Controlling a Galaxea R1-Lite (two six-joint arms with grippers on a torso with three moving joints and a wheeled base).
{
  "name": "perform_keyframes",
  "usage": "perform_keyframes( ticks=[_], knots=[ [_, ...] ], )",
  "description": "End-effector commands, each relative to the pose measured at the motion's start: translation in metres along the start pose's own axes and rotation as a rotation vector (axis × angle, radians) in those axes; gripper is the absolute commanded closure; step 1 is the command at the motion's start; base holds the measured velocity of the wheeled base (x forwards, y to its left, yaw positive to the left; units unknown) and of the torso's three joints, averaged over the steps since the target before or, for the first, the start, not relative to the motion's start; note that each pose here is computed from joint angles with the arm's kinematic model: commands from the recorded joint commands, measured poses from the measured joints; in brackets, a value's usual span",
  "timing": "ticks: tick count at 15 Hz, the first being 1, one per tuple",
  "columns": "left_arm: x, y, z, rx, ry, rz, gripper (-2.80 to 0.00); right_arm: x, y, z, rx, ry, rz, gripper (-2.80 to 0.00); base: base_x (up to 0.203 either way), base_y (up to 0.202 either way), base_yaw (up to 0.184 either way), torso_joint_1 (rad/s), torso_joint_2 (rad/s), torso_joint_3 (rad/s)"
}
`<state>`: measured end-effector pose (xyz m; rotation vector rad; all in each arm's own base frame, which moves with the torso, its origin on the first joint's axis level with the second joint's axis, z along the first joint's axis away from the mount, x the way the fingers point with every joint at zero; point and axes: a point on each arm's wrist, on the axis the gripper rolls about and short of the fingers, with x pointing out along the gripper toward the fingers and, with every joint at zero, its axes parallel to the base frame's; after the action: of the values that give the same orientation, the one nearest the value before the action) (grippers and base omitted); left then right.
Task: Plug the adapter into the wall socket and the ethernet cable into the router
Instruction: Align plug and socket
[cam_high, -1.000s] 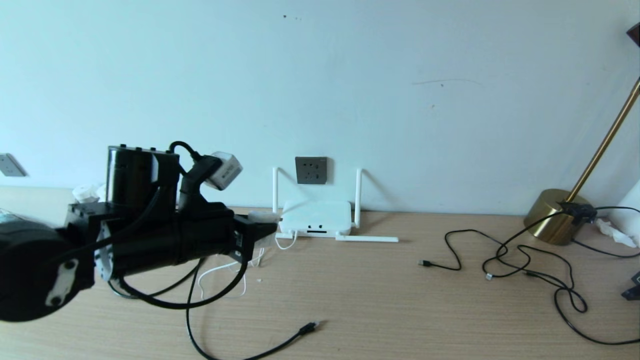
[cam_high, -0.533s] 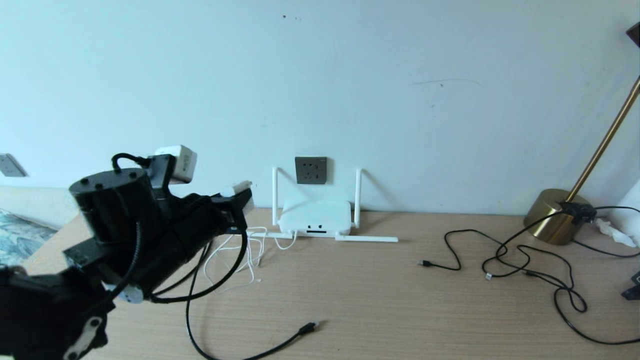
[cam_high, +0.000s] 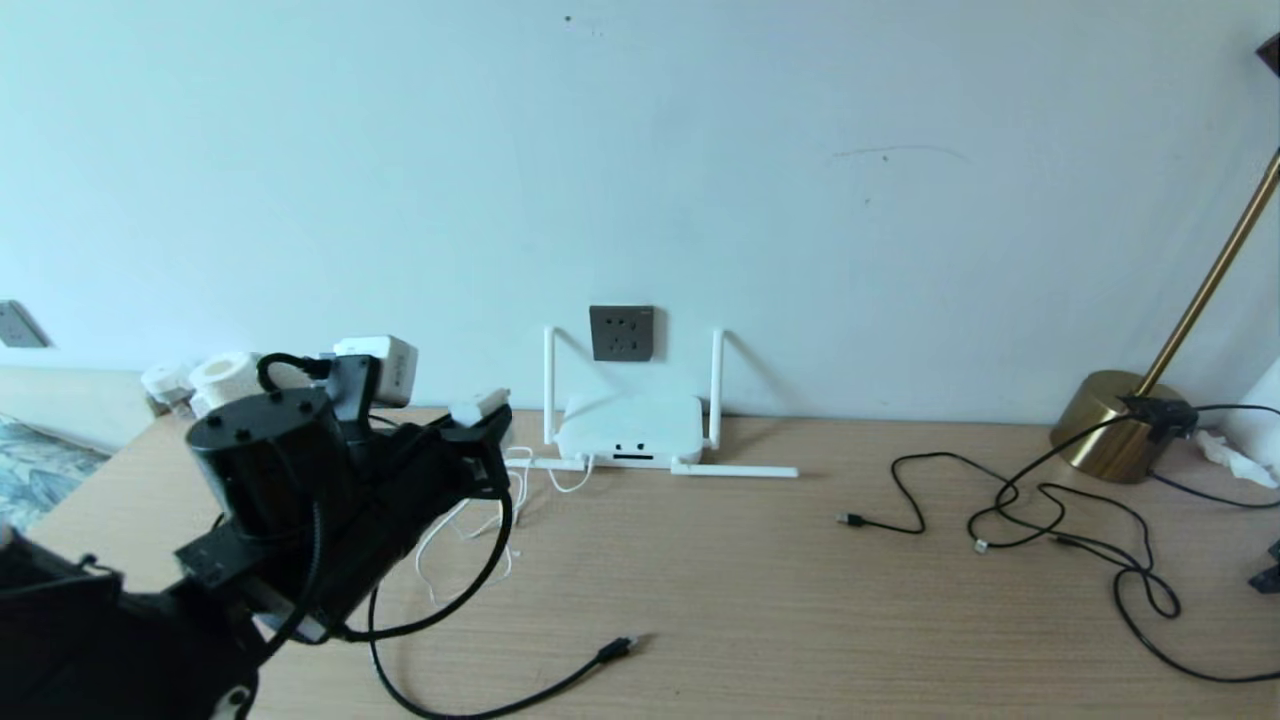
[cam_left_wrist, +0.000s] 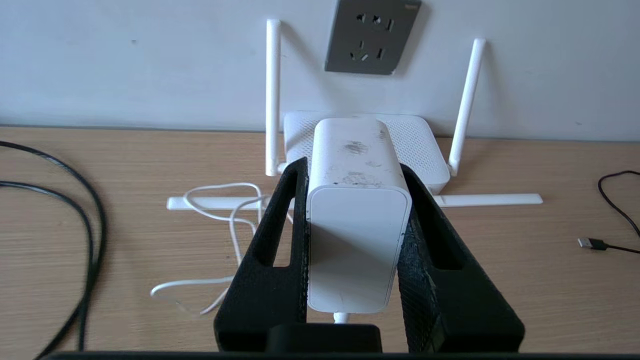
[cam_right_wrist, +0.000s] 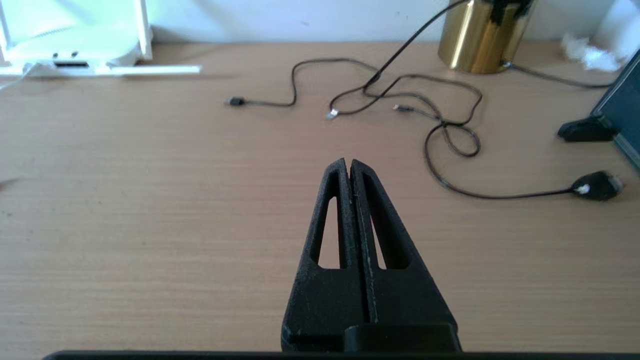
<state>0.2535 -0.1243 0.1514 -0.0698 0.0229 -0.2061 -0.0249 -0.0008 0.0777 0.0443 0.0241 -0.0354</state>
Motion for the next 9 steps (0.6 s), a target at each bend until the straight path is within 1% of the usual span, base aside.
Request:
perform_keyframes(
  ticks=[1, 3, 4, 6, 9],
  knots=[
    [0.011, -0.003, -0.014, 0.009, 0.000, 0.003, 0.00, 0.000, 0.000, 0.000, 0.001, 0.000, 0.000, 0.00, 0.000, 0.000, 0.000, -0.211, 0.50, 0.281],
    [0.013, -0.010, -0.015, 0.062, -0.023, -0.009, 0.00, 0.000, 0.000, 0.000, 0.000, 0.000, 0.000, 0.00, 0.000, 0.000, 0.000, -0.224, 0.54, 0.309],
    [0.014, -0.014, -0.015, 0.070, -0.032, -0.022, 0.00, 0.000, 0.000, 0.000, 0.000, 0.000, 0.000, 0.00, 0.000, 0.000, 0.000, -0.222, 0.56, 0.325],
    [0.018, -0.027, -0.014, 0.066, -0.048, -0.055, 0.00, 0.000, 0.000, 0.000, 0.000, 0.000, 0.000, 0.00, 0.000, 0.000, 0.000, -0.222, 0.53, 0.315],
    [0.025, -0.041, 0.000, 0.040, -0.118, -0.053, 0.00, 0.000, 0.000, 0.000, 0.000, -0.001, 0.000, 0.00, 0.000, 0.000, 0.000, -0.211, 0.54, 0.317]
  ],
)
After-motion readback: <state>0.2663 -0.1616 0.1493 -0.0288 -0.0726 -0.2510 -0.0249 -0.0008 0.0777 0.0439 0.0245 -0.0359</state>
